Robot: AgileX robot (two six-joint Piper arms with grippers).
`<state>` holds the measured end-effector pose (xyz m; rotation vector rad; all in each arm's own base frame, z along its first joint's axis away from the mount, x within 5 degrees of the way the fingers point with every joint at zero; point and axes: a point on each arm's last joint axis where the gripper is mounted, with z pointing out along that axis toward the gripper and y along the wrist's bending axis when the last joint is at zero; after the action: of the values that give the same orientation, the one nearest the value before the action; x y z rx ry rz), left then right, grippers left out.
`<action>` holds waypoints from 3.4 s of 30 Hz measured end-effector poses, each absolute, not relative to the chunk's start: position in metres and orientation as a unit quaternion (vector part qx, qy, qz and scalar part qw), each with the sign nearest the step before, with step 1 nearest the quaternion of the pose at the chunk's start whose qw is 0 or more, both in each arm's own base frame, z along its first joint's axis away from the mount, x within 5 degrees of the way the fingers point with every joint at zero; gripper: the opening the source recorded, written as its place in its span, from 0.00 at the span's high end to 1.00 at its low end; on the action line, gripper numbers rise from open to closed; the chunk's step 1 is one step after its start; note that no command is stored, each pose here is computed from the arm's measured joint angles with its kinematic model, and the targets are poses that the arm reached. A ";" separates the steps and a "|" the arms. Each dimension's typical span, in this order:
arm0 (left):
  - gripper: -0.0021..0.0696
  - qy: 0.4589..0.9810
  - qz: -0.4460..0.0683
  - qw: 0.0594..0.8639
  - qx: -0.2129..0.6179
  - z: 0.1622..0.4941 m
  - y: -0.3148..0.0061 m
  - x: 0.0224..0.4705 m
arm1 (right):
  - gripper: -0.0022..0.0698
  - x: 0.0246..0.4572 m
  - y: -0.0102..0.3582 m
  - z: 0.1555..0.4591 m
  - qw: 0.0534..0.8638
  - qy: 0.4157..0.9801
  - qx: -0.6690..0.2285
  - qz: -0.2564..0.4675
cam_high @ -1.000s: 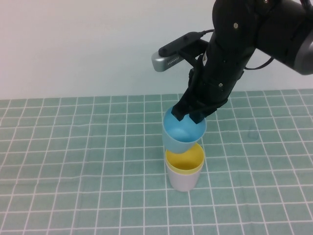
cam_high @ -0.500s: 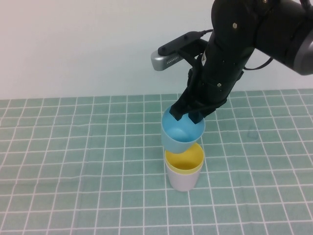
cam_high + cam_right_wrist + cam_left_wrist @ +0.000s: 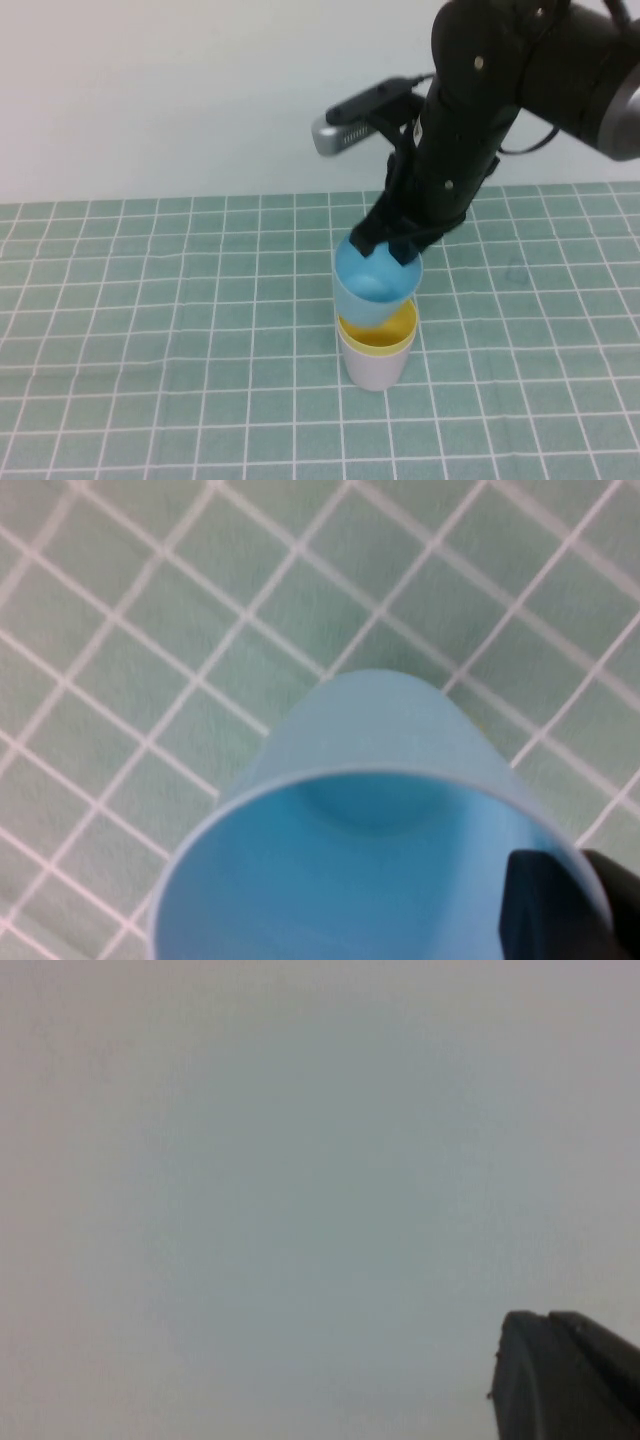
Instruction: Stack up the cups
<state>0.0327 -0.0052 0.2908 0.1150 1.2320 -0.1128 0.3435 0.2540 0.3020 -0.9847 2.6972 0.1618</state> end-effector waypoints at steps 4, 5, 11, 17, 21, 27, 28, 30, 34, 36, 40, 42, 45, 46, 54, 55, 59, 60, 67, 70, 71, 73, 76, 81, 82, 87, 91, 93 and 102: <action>0.97 0.578 -0.053 0.812 0.054 0.291 -0.005 0.033 | 0.94 0.341 0.252 0.291 0.113 0.932 -0.340 0.050; 0.97 0.581 -0.055 0.810 0.052 0.290 -0.005 0.033 | 0.94 0.341 0.252 0.290 0.112 0.932 -0.340 0.050; 0.97 0.642 -0.051 0.763 0.057 0.266 -0.006 0.041 | 0.94 0.341 0.252 0.290 0.112 0.932 -0.342 0.049; 0.97 0.730 -0.054 0.679 0.058 0.213 -0.008 0.051 | 0.93 0.345 0.255 0.278 0.098 0.933 -0.344 0.045; 0.97 0.750 -0.081 0.656 0.038 0.194 -0.010 0.054 | 0.84 0.347 0.257 0.269 0.088 0.934 -0.343 0.046; 0.97 0.769 -0.133 0.625 0.007 0.188 -0.014 0.053 | 0.53 0.347 0.257 0.269 0.089 0.934 -0.343 0.046; 0.97 0.778 -0.135 0.613 0.008 0.186 -0.014 0.052 | 0.50 0.347 0.257 0.269 0.089 0.934 -0.342 0.046; 0.97 0.790 -0.135 0.598 0.011 0.182 -0.015 0.051 | 0.47 0.347 0.257 0.269 0.089 0.935 -0.341 0.046; 0.97 0.798 -0.116 0.590 0.029 0.180 -0.015 0.050 | 0.45 0.343 0.255 0.282 0.103 0.933 -0.340 0.050; 0.97 0.800 -0.096 0.591 0.033 0.179 -0.013 0.051 | 0.46 0.340 0.252 0.296 0.120 0.932 -0.339 0.055; 0.97 0.804 -0.063 0.591 0.014 0.178 -0.009 0.051 | 0.64 0.326 0.242 0.335 0.163 0.929 -0.325 0.073; 0.97 0.804 -0.058 0.592 0.007 0.178 -0.008 0.051 | 0.80 0.316 0.236 0.355 0.185 0.925 -0.322 0.083; 0.97 0.804 -0.051 0.593 -0.003 0.178 -0.007 0.051 | 0.92 0.297 0.223 0.390 0.226 0.915 -0.318 0.101; 0.97 0.804 -0.048 0.593 -0.006 0.178 -0.006 0.052 | 0.94 0.290 0.219 0.402 0.239 0.911 -0.317 0.110; 0.97 0.798 -0.027 0.601 -0.035 0.180 -0.002 0.052 | 0.97 0.226 0.189 0.477 0.317 0.869 -0.315 0.213; 0.97 0.798 -0.025 0.601 -0.038 0.180 -0.002 0.052 | 0.97 0.220 0.184 0.484 0.329 0.861 -0.324 0.212; 0.97 0.798 -0.025 0.601 -0.040 0.180 -0.002 0.052 | 0.97 0.206 0.167 0.500 0.372 0.847 -0.336 0.180; 0.97 0.798 -0.025 0.601 -0.040 0.180 -0.002 0.052 | 0.97 0.203 0.162 0.504 0.382 0.845 -0.334 0.169; 0.97 0.797 -0.025 0.602 -0.040 0.180 -0.002 0.052 | 0.97 0.194 0.135 0.517 0.431 0.838 -0.323 0.081; 0.97 0.797 -0.025 0.602 -0.040 0.180 -0.002 0.052 | 0.97 0.190 0.121 0.518 0.445 0.838 -0.314 0.035; 0.97 0.798 -0.024 0.602 -0.039 0.180 -0.002 0.052 | 0.97 0.188 0.117 0.517 0.447 0.838 -0.311 0.025; 0.97 0.798 -0.024 0.602 -0.039 0.180 -0.002 0.052 | 0.97 0.178 0.104 0.518 0.456 0.837 -0.301 0.018; 0.97 0.798 -0.024 0.602 -0.039 0.180 -0.002 0.052 | 0.97 0.167 0.087 0.519 0.510 0.815 -0.274 0.034; 0.97 0.798 -0.024 0.602 -0.039 0.180 -0.002 0.052 | 0.97 0.163 0.059 0.498 0.602 0.773 -0.193 0.052; 0.97 0.798 -0.024 0.602 -0.039 0.180 -0.002 0.052 | 0.97 0.163 0.052 0.489 0.611 0.771 -0.173 0.051; 0.97 0.798 -0.024 0.602 -0.039 0.180 -0.002 0.052 | 0.97 0.150 0.023 0.433 0.611 0.786 -0.086 0.038; 0.97 0.798 -0.024 0.602 -0.039 0.180 -0.002 0.052 | 0.97 0.118 0.011 0.391 0.627 0.777 -0.042 0.032; 0.97 0.798 -0.024 0.602 -0.039 0.180 -0.002 0.052 | 0.97 0.098 0.008 0.372 0.649 0.760 -0.031 0.032; 0.97 0.797 -0.026 0.601 -0.041 0.180 -0.002 0.052 | 0.97 0.055 0.004 0.276 0.692 0.721 -0.003 0.025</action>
<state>0.0523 -0.0020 0.1798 -0.0953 1.8475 -0.0600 0.0547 0.0038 0.2761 -0.0071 1.6111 0.0551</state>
